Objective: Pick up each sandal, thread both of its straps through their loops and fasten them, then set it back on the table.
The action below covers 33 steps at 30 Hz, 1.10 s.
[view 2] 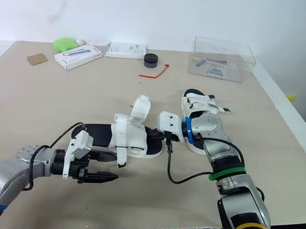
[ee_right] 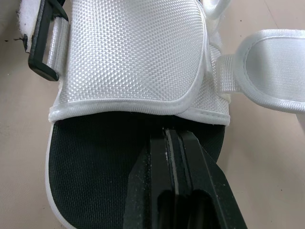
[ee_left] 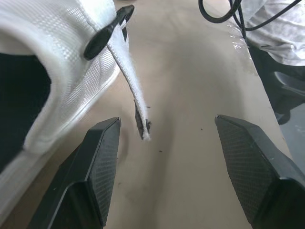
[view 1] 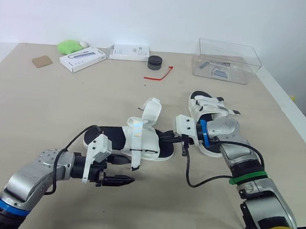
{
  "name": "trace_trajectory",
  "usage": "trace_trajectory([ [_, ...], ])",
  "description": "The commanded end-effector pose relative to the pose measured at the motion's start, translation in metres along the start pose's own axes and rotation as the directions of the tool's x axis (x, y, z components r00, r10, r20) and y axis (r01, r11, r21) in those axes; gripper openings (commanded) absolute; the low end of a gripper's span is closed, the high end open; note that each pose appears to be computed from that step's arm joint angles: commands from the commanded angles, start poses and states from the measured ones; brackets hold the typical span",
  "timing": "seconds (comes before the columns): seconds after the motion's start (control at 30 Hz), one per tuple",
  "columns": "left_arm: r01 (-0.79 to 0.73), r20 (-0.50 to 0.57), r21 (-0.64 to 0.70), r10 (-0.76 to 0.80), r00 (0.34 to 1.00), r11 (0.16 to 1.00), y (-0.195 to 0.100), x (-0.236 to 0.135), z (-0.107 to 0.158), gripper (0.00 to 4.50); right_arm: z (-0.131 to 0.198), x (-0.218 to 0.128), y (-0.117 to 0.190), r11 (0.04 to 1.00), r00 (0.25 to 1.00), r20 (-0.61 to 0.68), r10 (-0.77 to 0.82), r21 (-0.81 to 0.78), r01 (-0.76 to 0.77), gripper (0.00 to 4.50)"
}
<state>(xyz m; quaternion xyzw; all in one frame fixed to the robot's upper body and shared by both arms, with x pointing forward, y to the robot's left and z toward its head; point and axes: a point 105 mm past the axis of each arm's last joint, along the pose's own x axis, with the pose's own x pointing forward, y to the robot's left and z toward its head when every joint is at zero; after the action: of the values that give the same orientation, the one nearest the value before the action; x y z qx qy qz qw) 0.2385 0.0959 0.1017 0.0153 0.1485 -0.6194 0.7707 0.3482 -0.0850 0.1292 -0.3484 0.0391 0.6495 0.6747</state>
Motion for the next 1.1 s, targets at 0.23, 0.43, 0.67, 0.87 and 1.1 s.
trace_trajectory([
  [0.23,-0.010,0.035,-0.004,0.010,0.999,1.000,0.011,0.008,0.009,1.38,-0.004,-0.001,0.005,1.000,0.999,-0.027,0.018,-0.004,-0.018,0.00],
  [0.43,0.004,0.011,-0.026,-0.004,1.000,1.000,0.012,0.008,0.003,0.05,-0.004,-0.002,0.003,1.000,0.999,-0.030,0.011,-0.005,-0.011,0.00],
  [0.67,0.092,-0.005,-0.050,-0.092,0.996,0.995,-0.004,0.003,0.000,0.05,-0.003,-0.002,0.002,1.000,1.000,-0.030,0.009,-0.006,-0.009,0.00],
  [0.87,0.267,-0.099,-0.166,-0.286,0.953,0.949,-0.052,-0.020,-0.016,0.05,-0.005,-0.002,0.002,1.000,0.999,-0.031,0.009,-0.003,-0.009,0.00],
  [1.1,0.221,-0.103,-0.173,-0.240,0.965,0.960,-0.050,-0.021,-0.019,0.05,-0.006,-0.002,0.003,1.000,0.999,-0.033,0.009,-0.001,-0.009,0.00],
])
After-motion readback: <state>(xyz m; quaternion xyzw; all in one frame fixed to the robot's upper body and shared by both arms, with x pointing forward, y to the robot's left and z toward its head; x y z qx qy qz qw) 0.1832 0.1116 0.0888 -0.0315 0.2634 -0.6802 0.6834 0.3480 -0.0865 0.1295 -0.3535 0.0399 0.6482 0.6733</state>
